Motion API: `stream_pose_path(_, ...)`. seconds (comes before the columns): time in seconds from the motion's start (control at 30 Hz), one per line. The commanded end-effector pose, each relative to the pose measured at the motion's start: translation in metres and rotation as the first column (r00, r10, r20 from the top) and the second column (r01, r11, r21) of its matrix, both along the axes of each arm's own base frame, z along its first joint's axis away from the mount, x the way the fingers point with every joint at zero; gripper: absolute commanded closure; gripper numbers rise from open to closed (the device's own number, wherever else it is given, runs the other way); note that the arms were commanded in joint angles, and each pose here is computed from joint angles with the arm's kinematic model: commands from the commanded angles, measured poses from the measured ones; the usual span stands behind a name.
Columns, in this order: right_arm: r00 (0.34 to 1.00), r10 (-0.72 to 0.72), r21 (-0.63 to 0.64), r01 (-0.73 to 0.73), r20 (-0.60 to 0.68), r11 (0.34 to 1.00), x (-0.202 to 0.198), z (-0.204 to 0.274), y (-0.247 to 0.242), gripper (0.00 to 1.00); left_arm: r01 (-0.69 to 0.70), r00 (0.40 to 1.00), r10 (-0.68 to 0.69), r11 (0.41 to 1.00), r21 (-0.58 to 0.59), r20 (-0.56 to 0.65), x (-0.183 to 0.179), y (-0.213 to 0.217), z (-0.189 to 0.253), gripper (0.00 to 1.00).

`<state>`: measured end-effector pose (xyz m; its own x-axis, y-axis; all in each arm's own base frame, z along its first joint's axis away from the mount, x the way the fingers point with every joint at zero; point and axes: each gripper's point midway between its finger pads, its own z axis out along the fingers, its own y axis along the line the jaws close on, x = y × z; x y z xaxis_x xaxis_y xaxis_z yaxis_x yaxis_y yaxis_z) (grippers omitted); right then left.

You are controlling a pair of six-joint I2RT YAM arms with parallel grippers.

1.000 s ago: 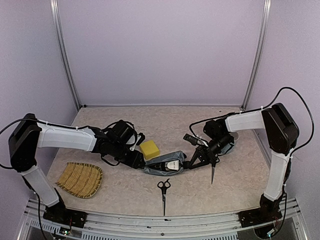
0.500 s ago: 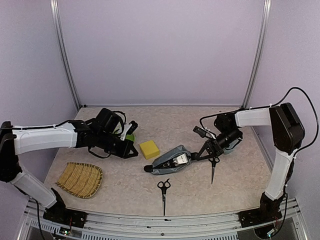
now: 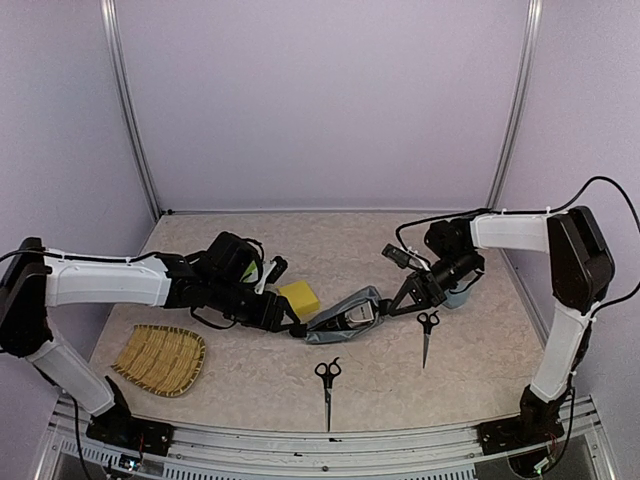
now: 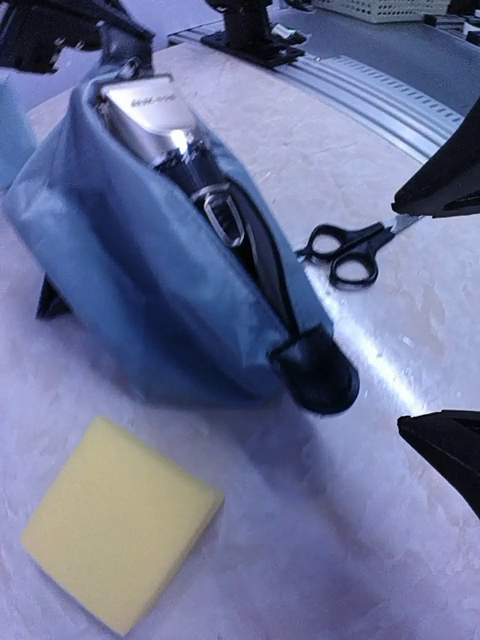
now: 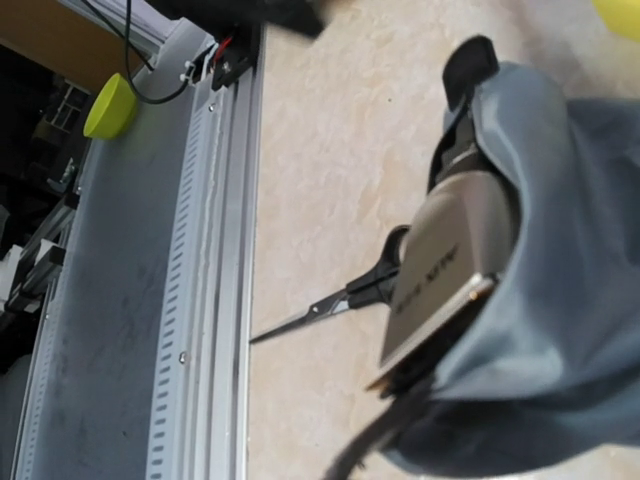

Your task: Sort the hair-cutting tools

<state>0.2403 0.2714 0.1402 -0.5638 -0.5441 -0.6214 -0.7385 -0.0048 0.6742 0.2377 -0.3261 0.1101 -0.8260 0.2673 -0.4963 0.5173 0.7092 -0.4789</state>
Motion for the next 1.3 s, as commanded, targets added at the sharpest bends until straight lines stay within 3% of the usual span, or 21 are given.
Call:
stream_pose_path(0.0,1.0,-0.002,0.029,0.003,-0.029,1.0,0.002,-0.008,0.003,1.0,-0.088,0.996,0.089,0.996,0.018,-0.018,0.028,0.015,-0.026,0.36)
stream_pose_path(0.2,0.999,-0.003,0.03,0.004,-0.033,1.0,0.004,-0.011,0.004,1.0,-0.041,0.996,0.036,0.997,-0.06,-0.076,0.029,-0.004,-0.036,0.39)
stream_pose_path(0.5,0.999,-0.003,0.024,0.004,-0.049,1.0,0.003,-0.018,0.004,1.0,0.024,0.986,-0.047,0.99,-0.141,-0.161,0.02,-0.022,-0.043,0.88)
stream_pose_path(0.6,0.999,-0.002,0.025,0.003,-0.046,1.0,0.004,-0.018,0.004,1.0,0.035,0.987,-0.059,0.987,-0.159,-0.147,0.018,-0.022,-0.034,1.0)
stream_pose_path(0.73,1.0,0.001,0.023,0.0,-0.03,1.0,0.006,-0.014,0.003,1.0,0.012,0.996,-0.024,0.989,-0.146,-0.081,0.022,-0.012,-0.009,1.0)
stream_pose_path(0.83,0.998,-0.056,0.029,0.056,0.0,0.998,0.022,0.003,-0.007,1.0,0.001,1.0,0.0,0.979,-0.205,0.006,0.022,-0.005,0.039,1.0)
stream_pose_path(0.9,0.984,-0.173,-0.073,0.175,0.037,0.982,0.048,-0.003,-0.02,1.0,-0.004,0.998,0.02,0.964,-0.265,0.056,0.018,-0.001,0.072,1.0)
stream_pose_path(1.0,0.946,-0.199,-0.233,0.26,0.254,0.937,0.064,-0.017,-0.027,1.0,0.044,0.995,-0.01,0.94,-0.337,0.101,0.002,-0.02,0.116,1.0)
stream_pose_path(1.03,0.958,-0.128,-0.227,0.188,0.257,0.955,0.05,-0.009,-0.018,1.0,0.088,0.991,-0.047,0.936,-0.342,0.127,-0.008,-0.033,0.122,1.0)
stream_pose_path(1.1,0.983,0.036,-0.074,-0.023,0.18,0.997,0.002,0.039,0.003,1.0,0.174,0.977,-0.122,0.929,-0.326,0.173,-0.026,-0.066,0.133,1.0)
stream_pose_path(1.2,0.957,-0.072,-0.047,0.089,0.279,0.995,0.029,0.065,0.006,1.0,0.086,0.98,-0.029,0.953,-0.289,0.196,-0.007,-0.06,0.13,1.0)
stream_pose_path(1.27,0.963,-0.053,0.046,0.042,0.266,0.998,0.02,0.095,0.008,1.0,-0.042,0.98,0.083,0.975,-0.217,0.181,0.021,-0.032,0.105,1.0)
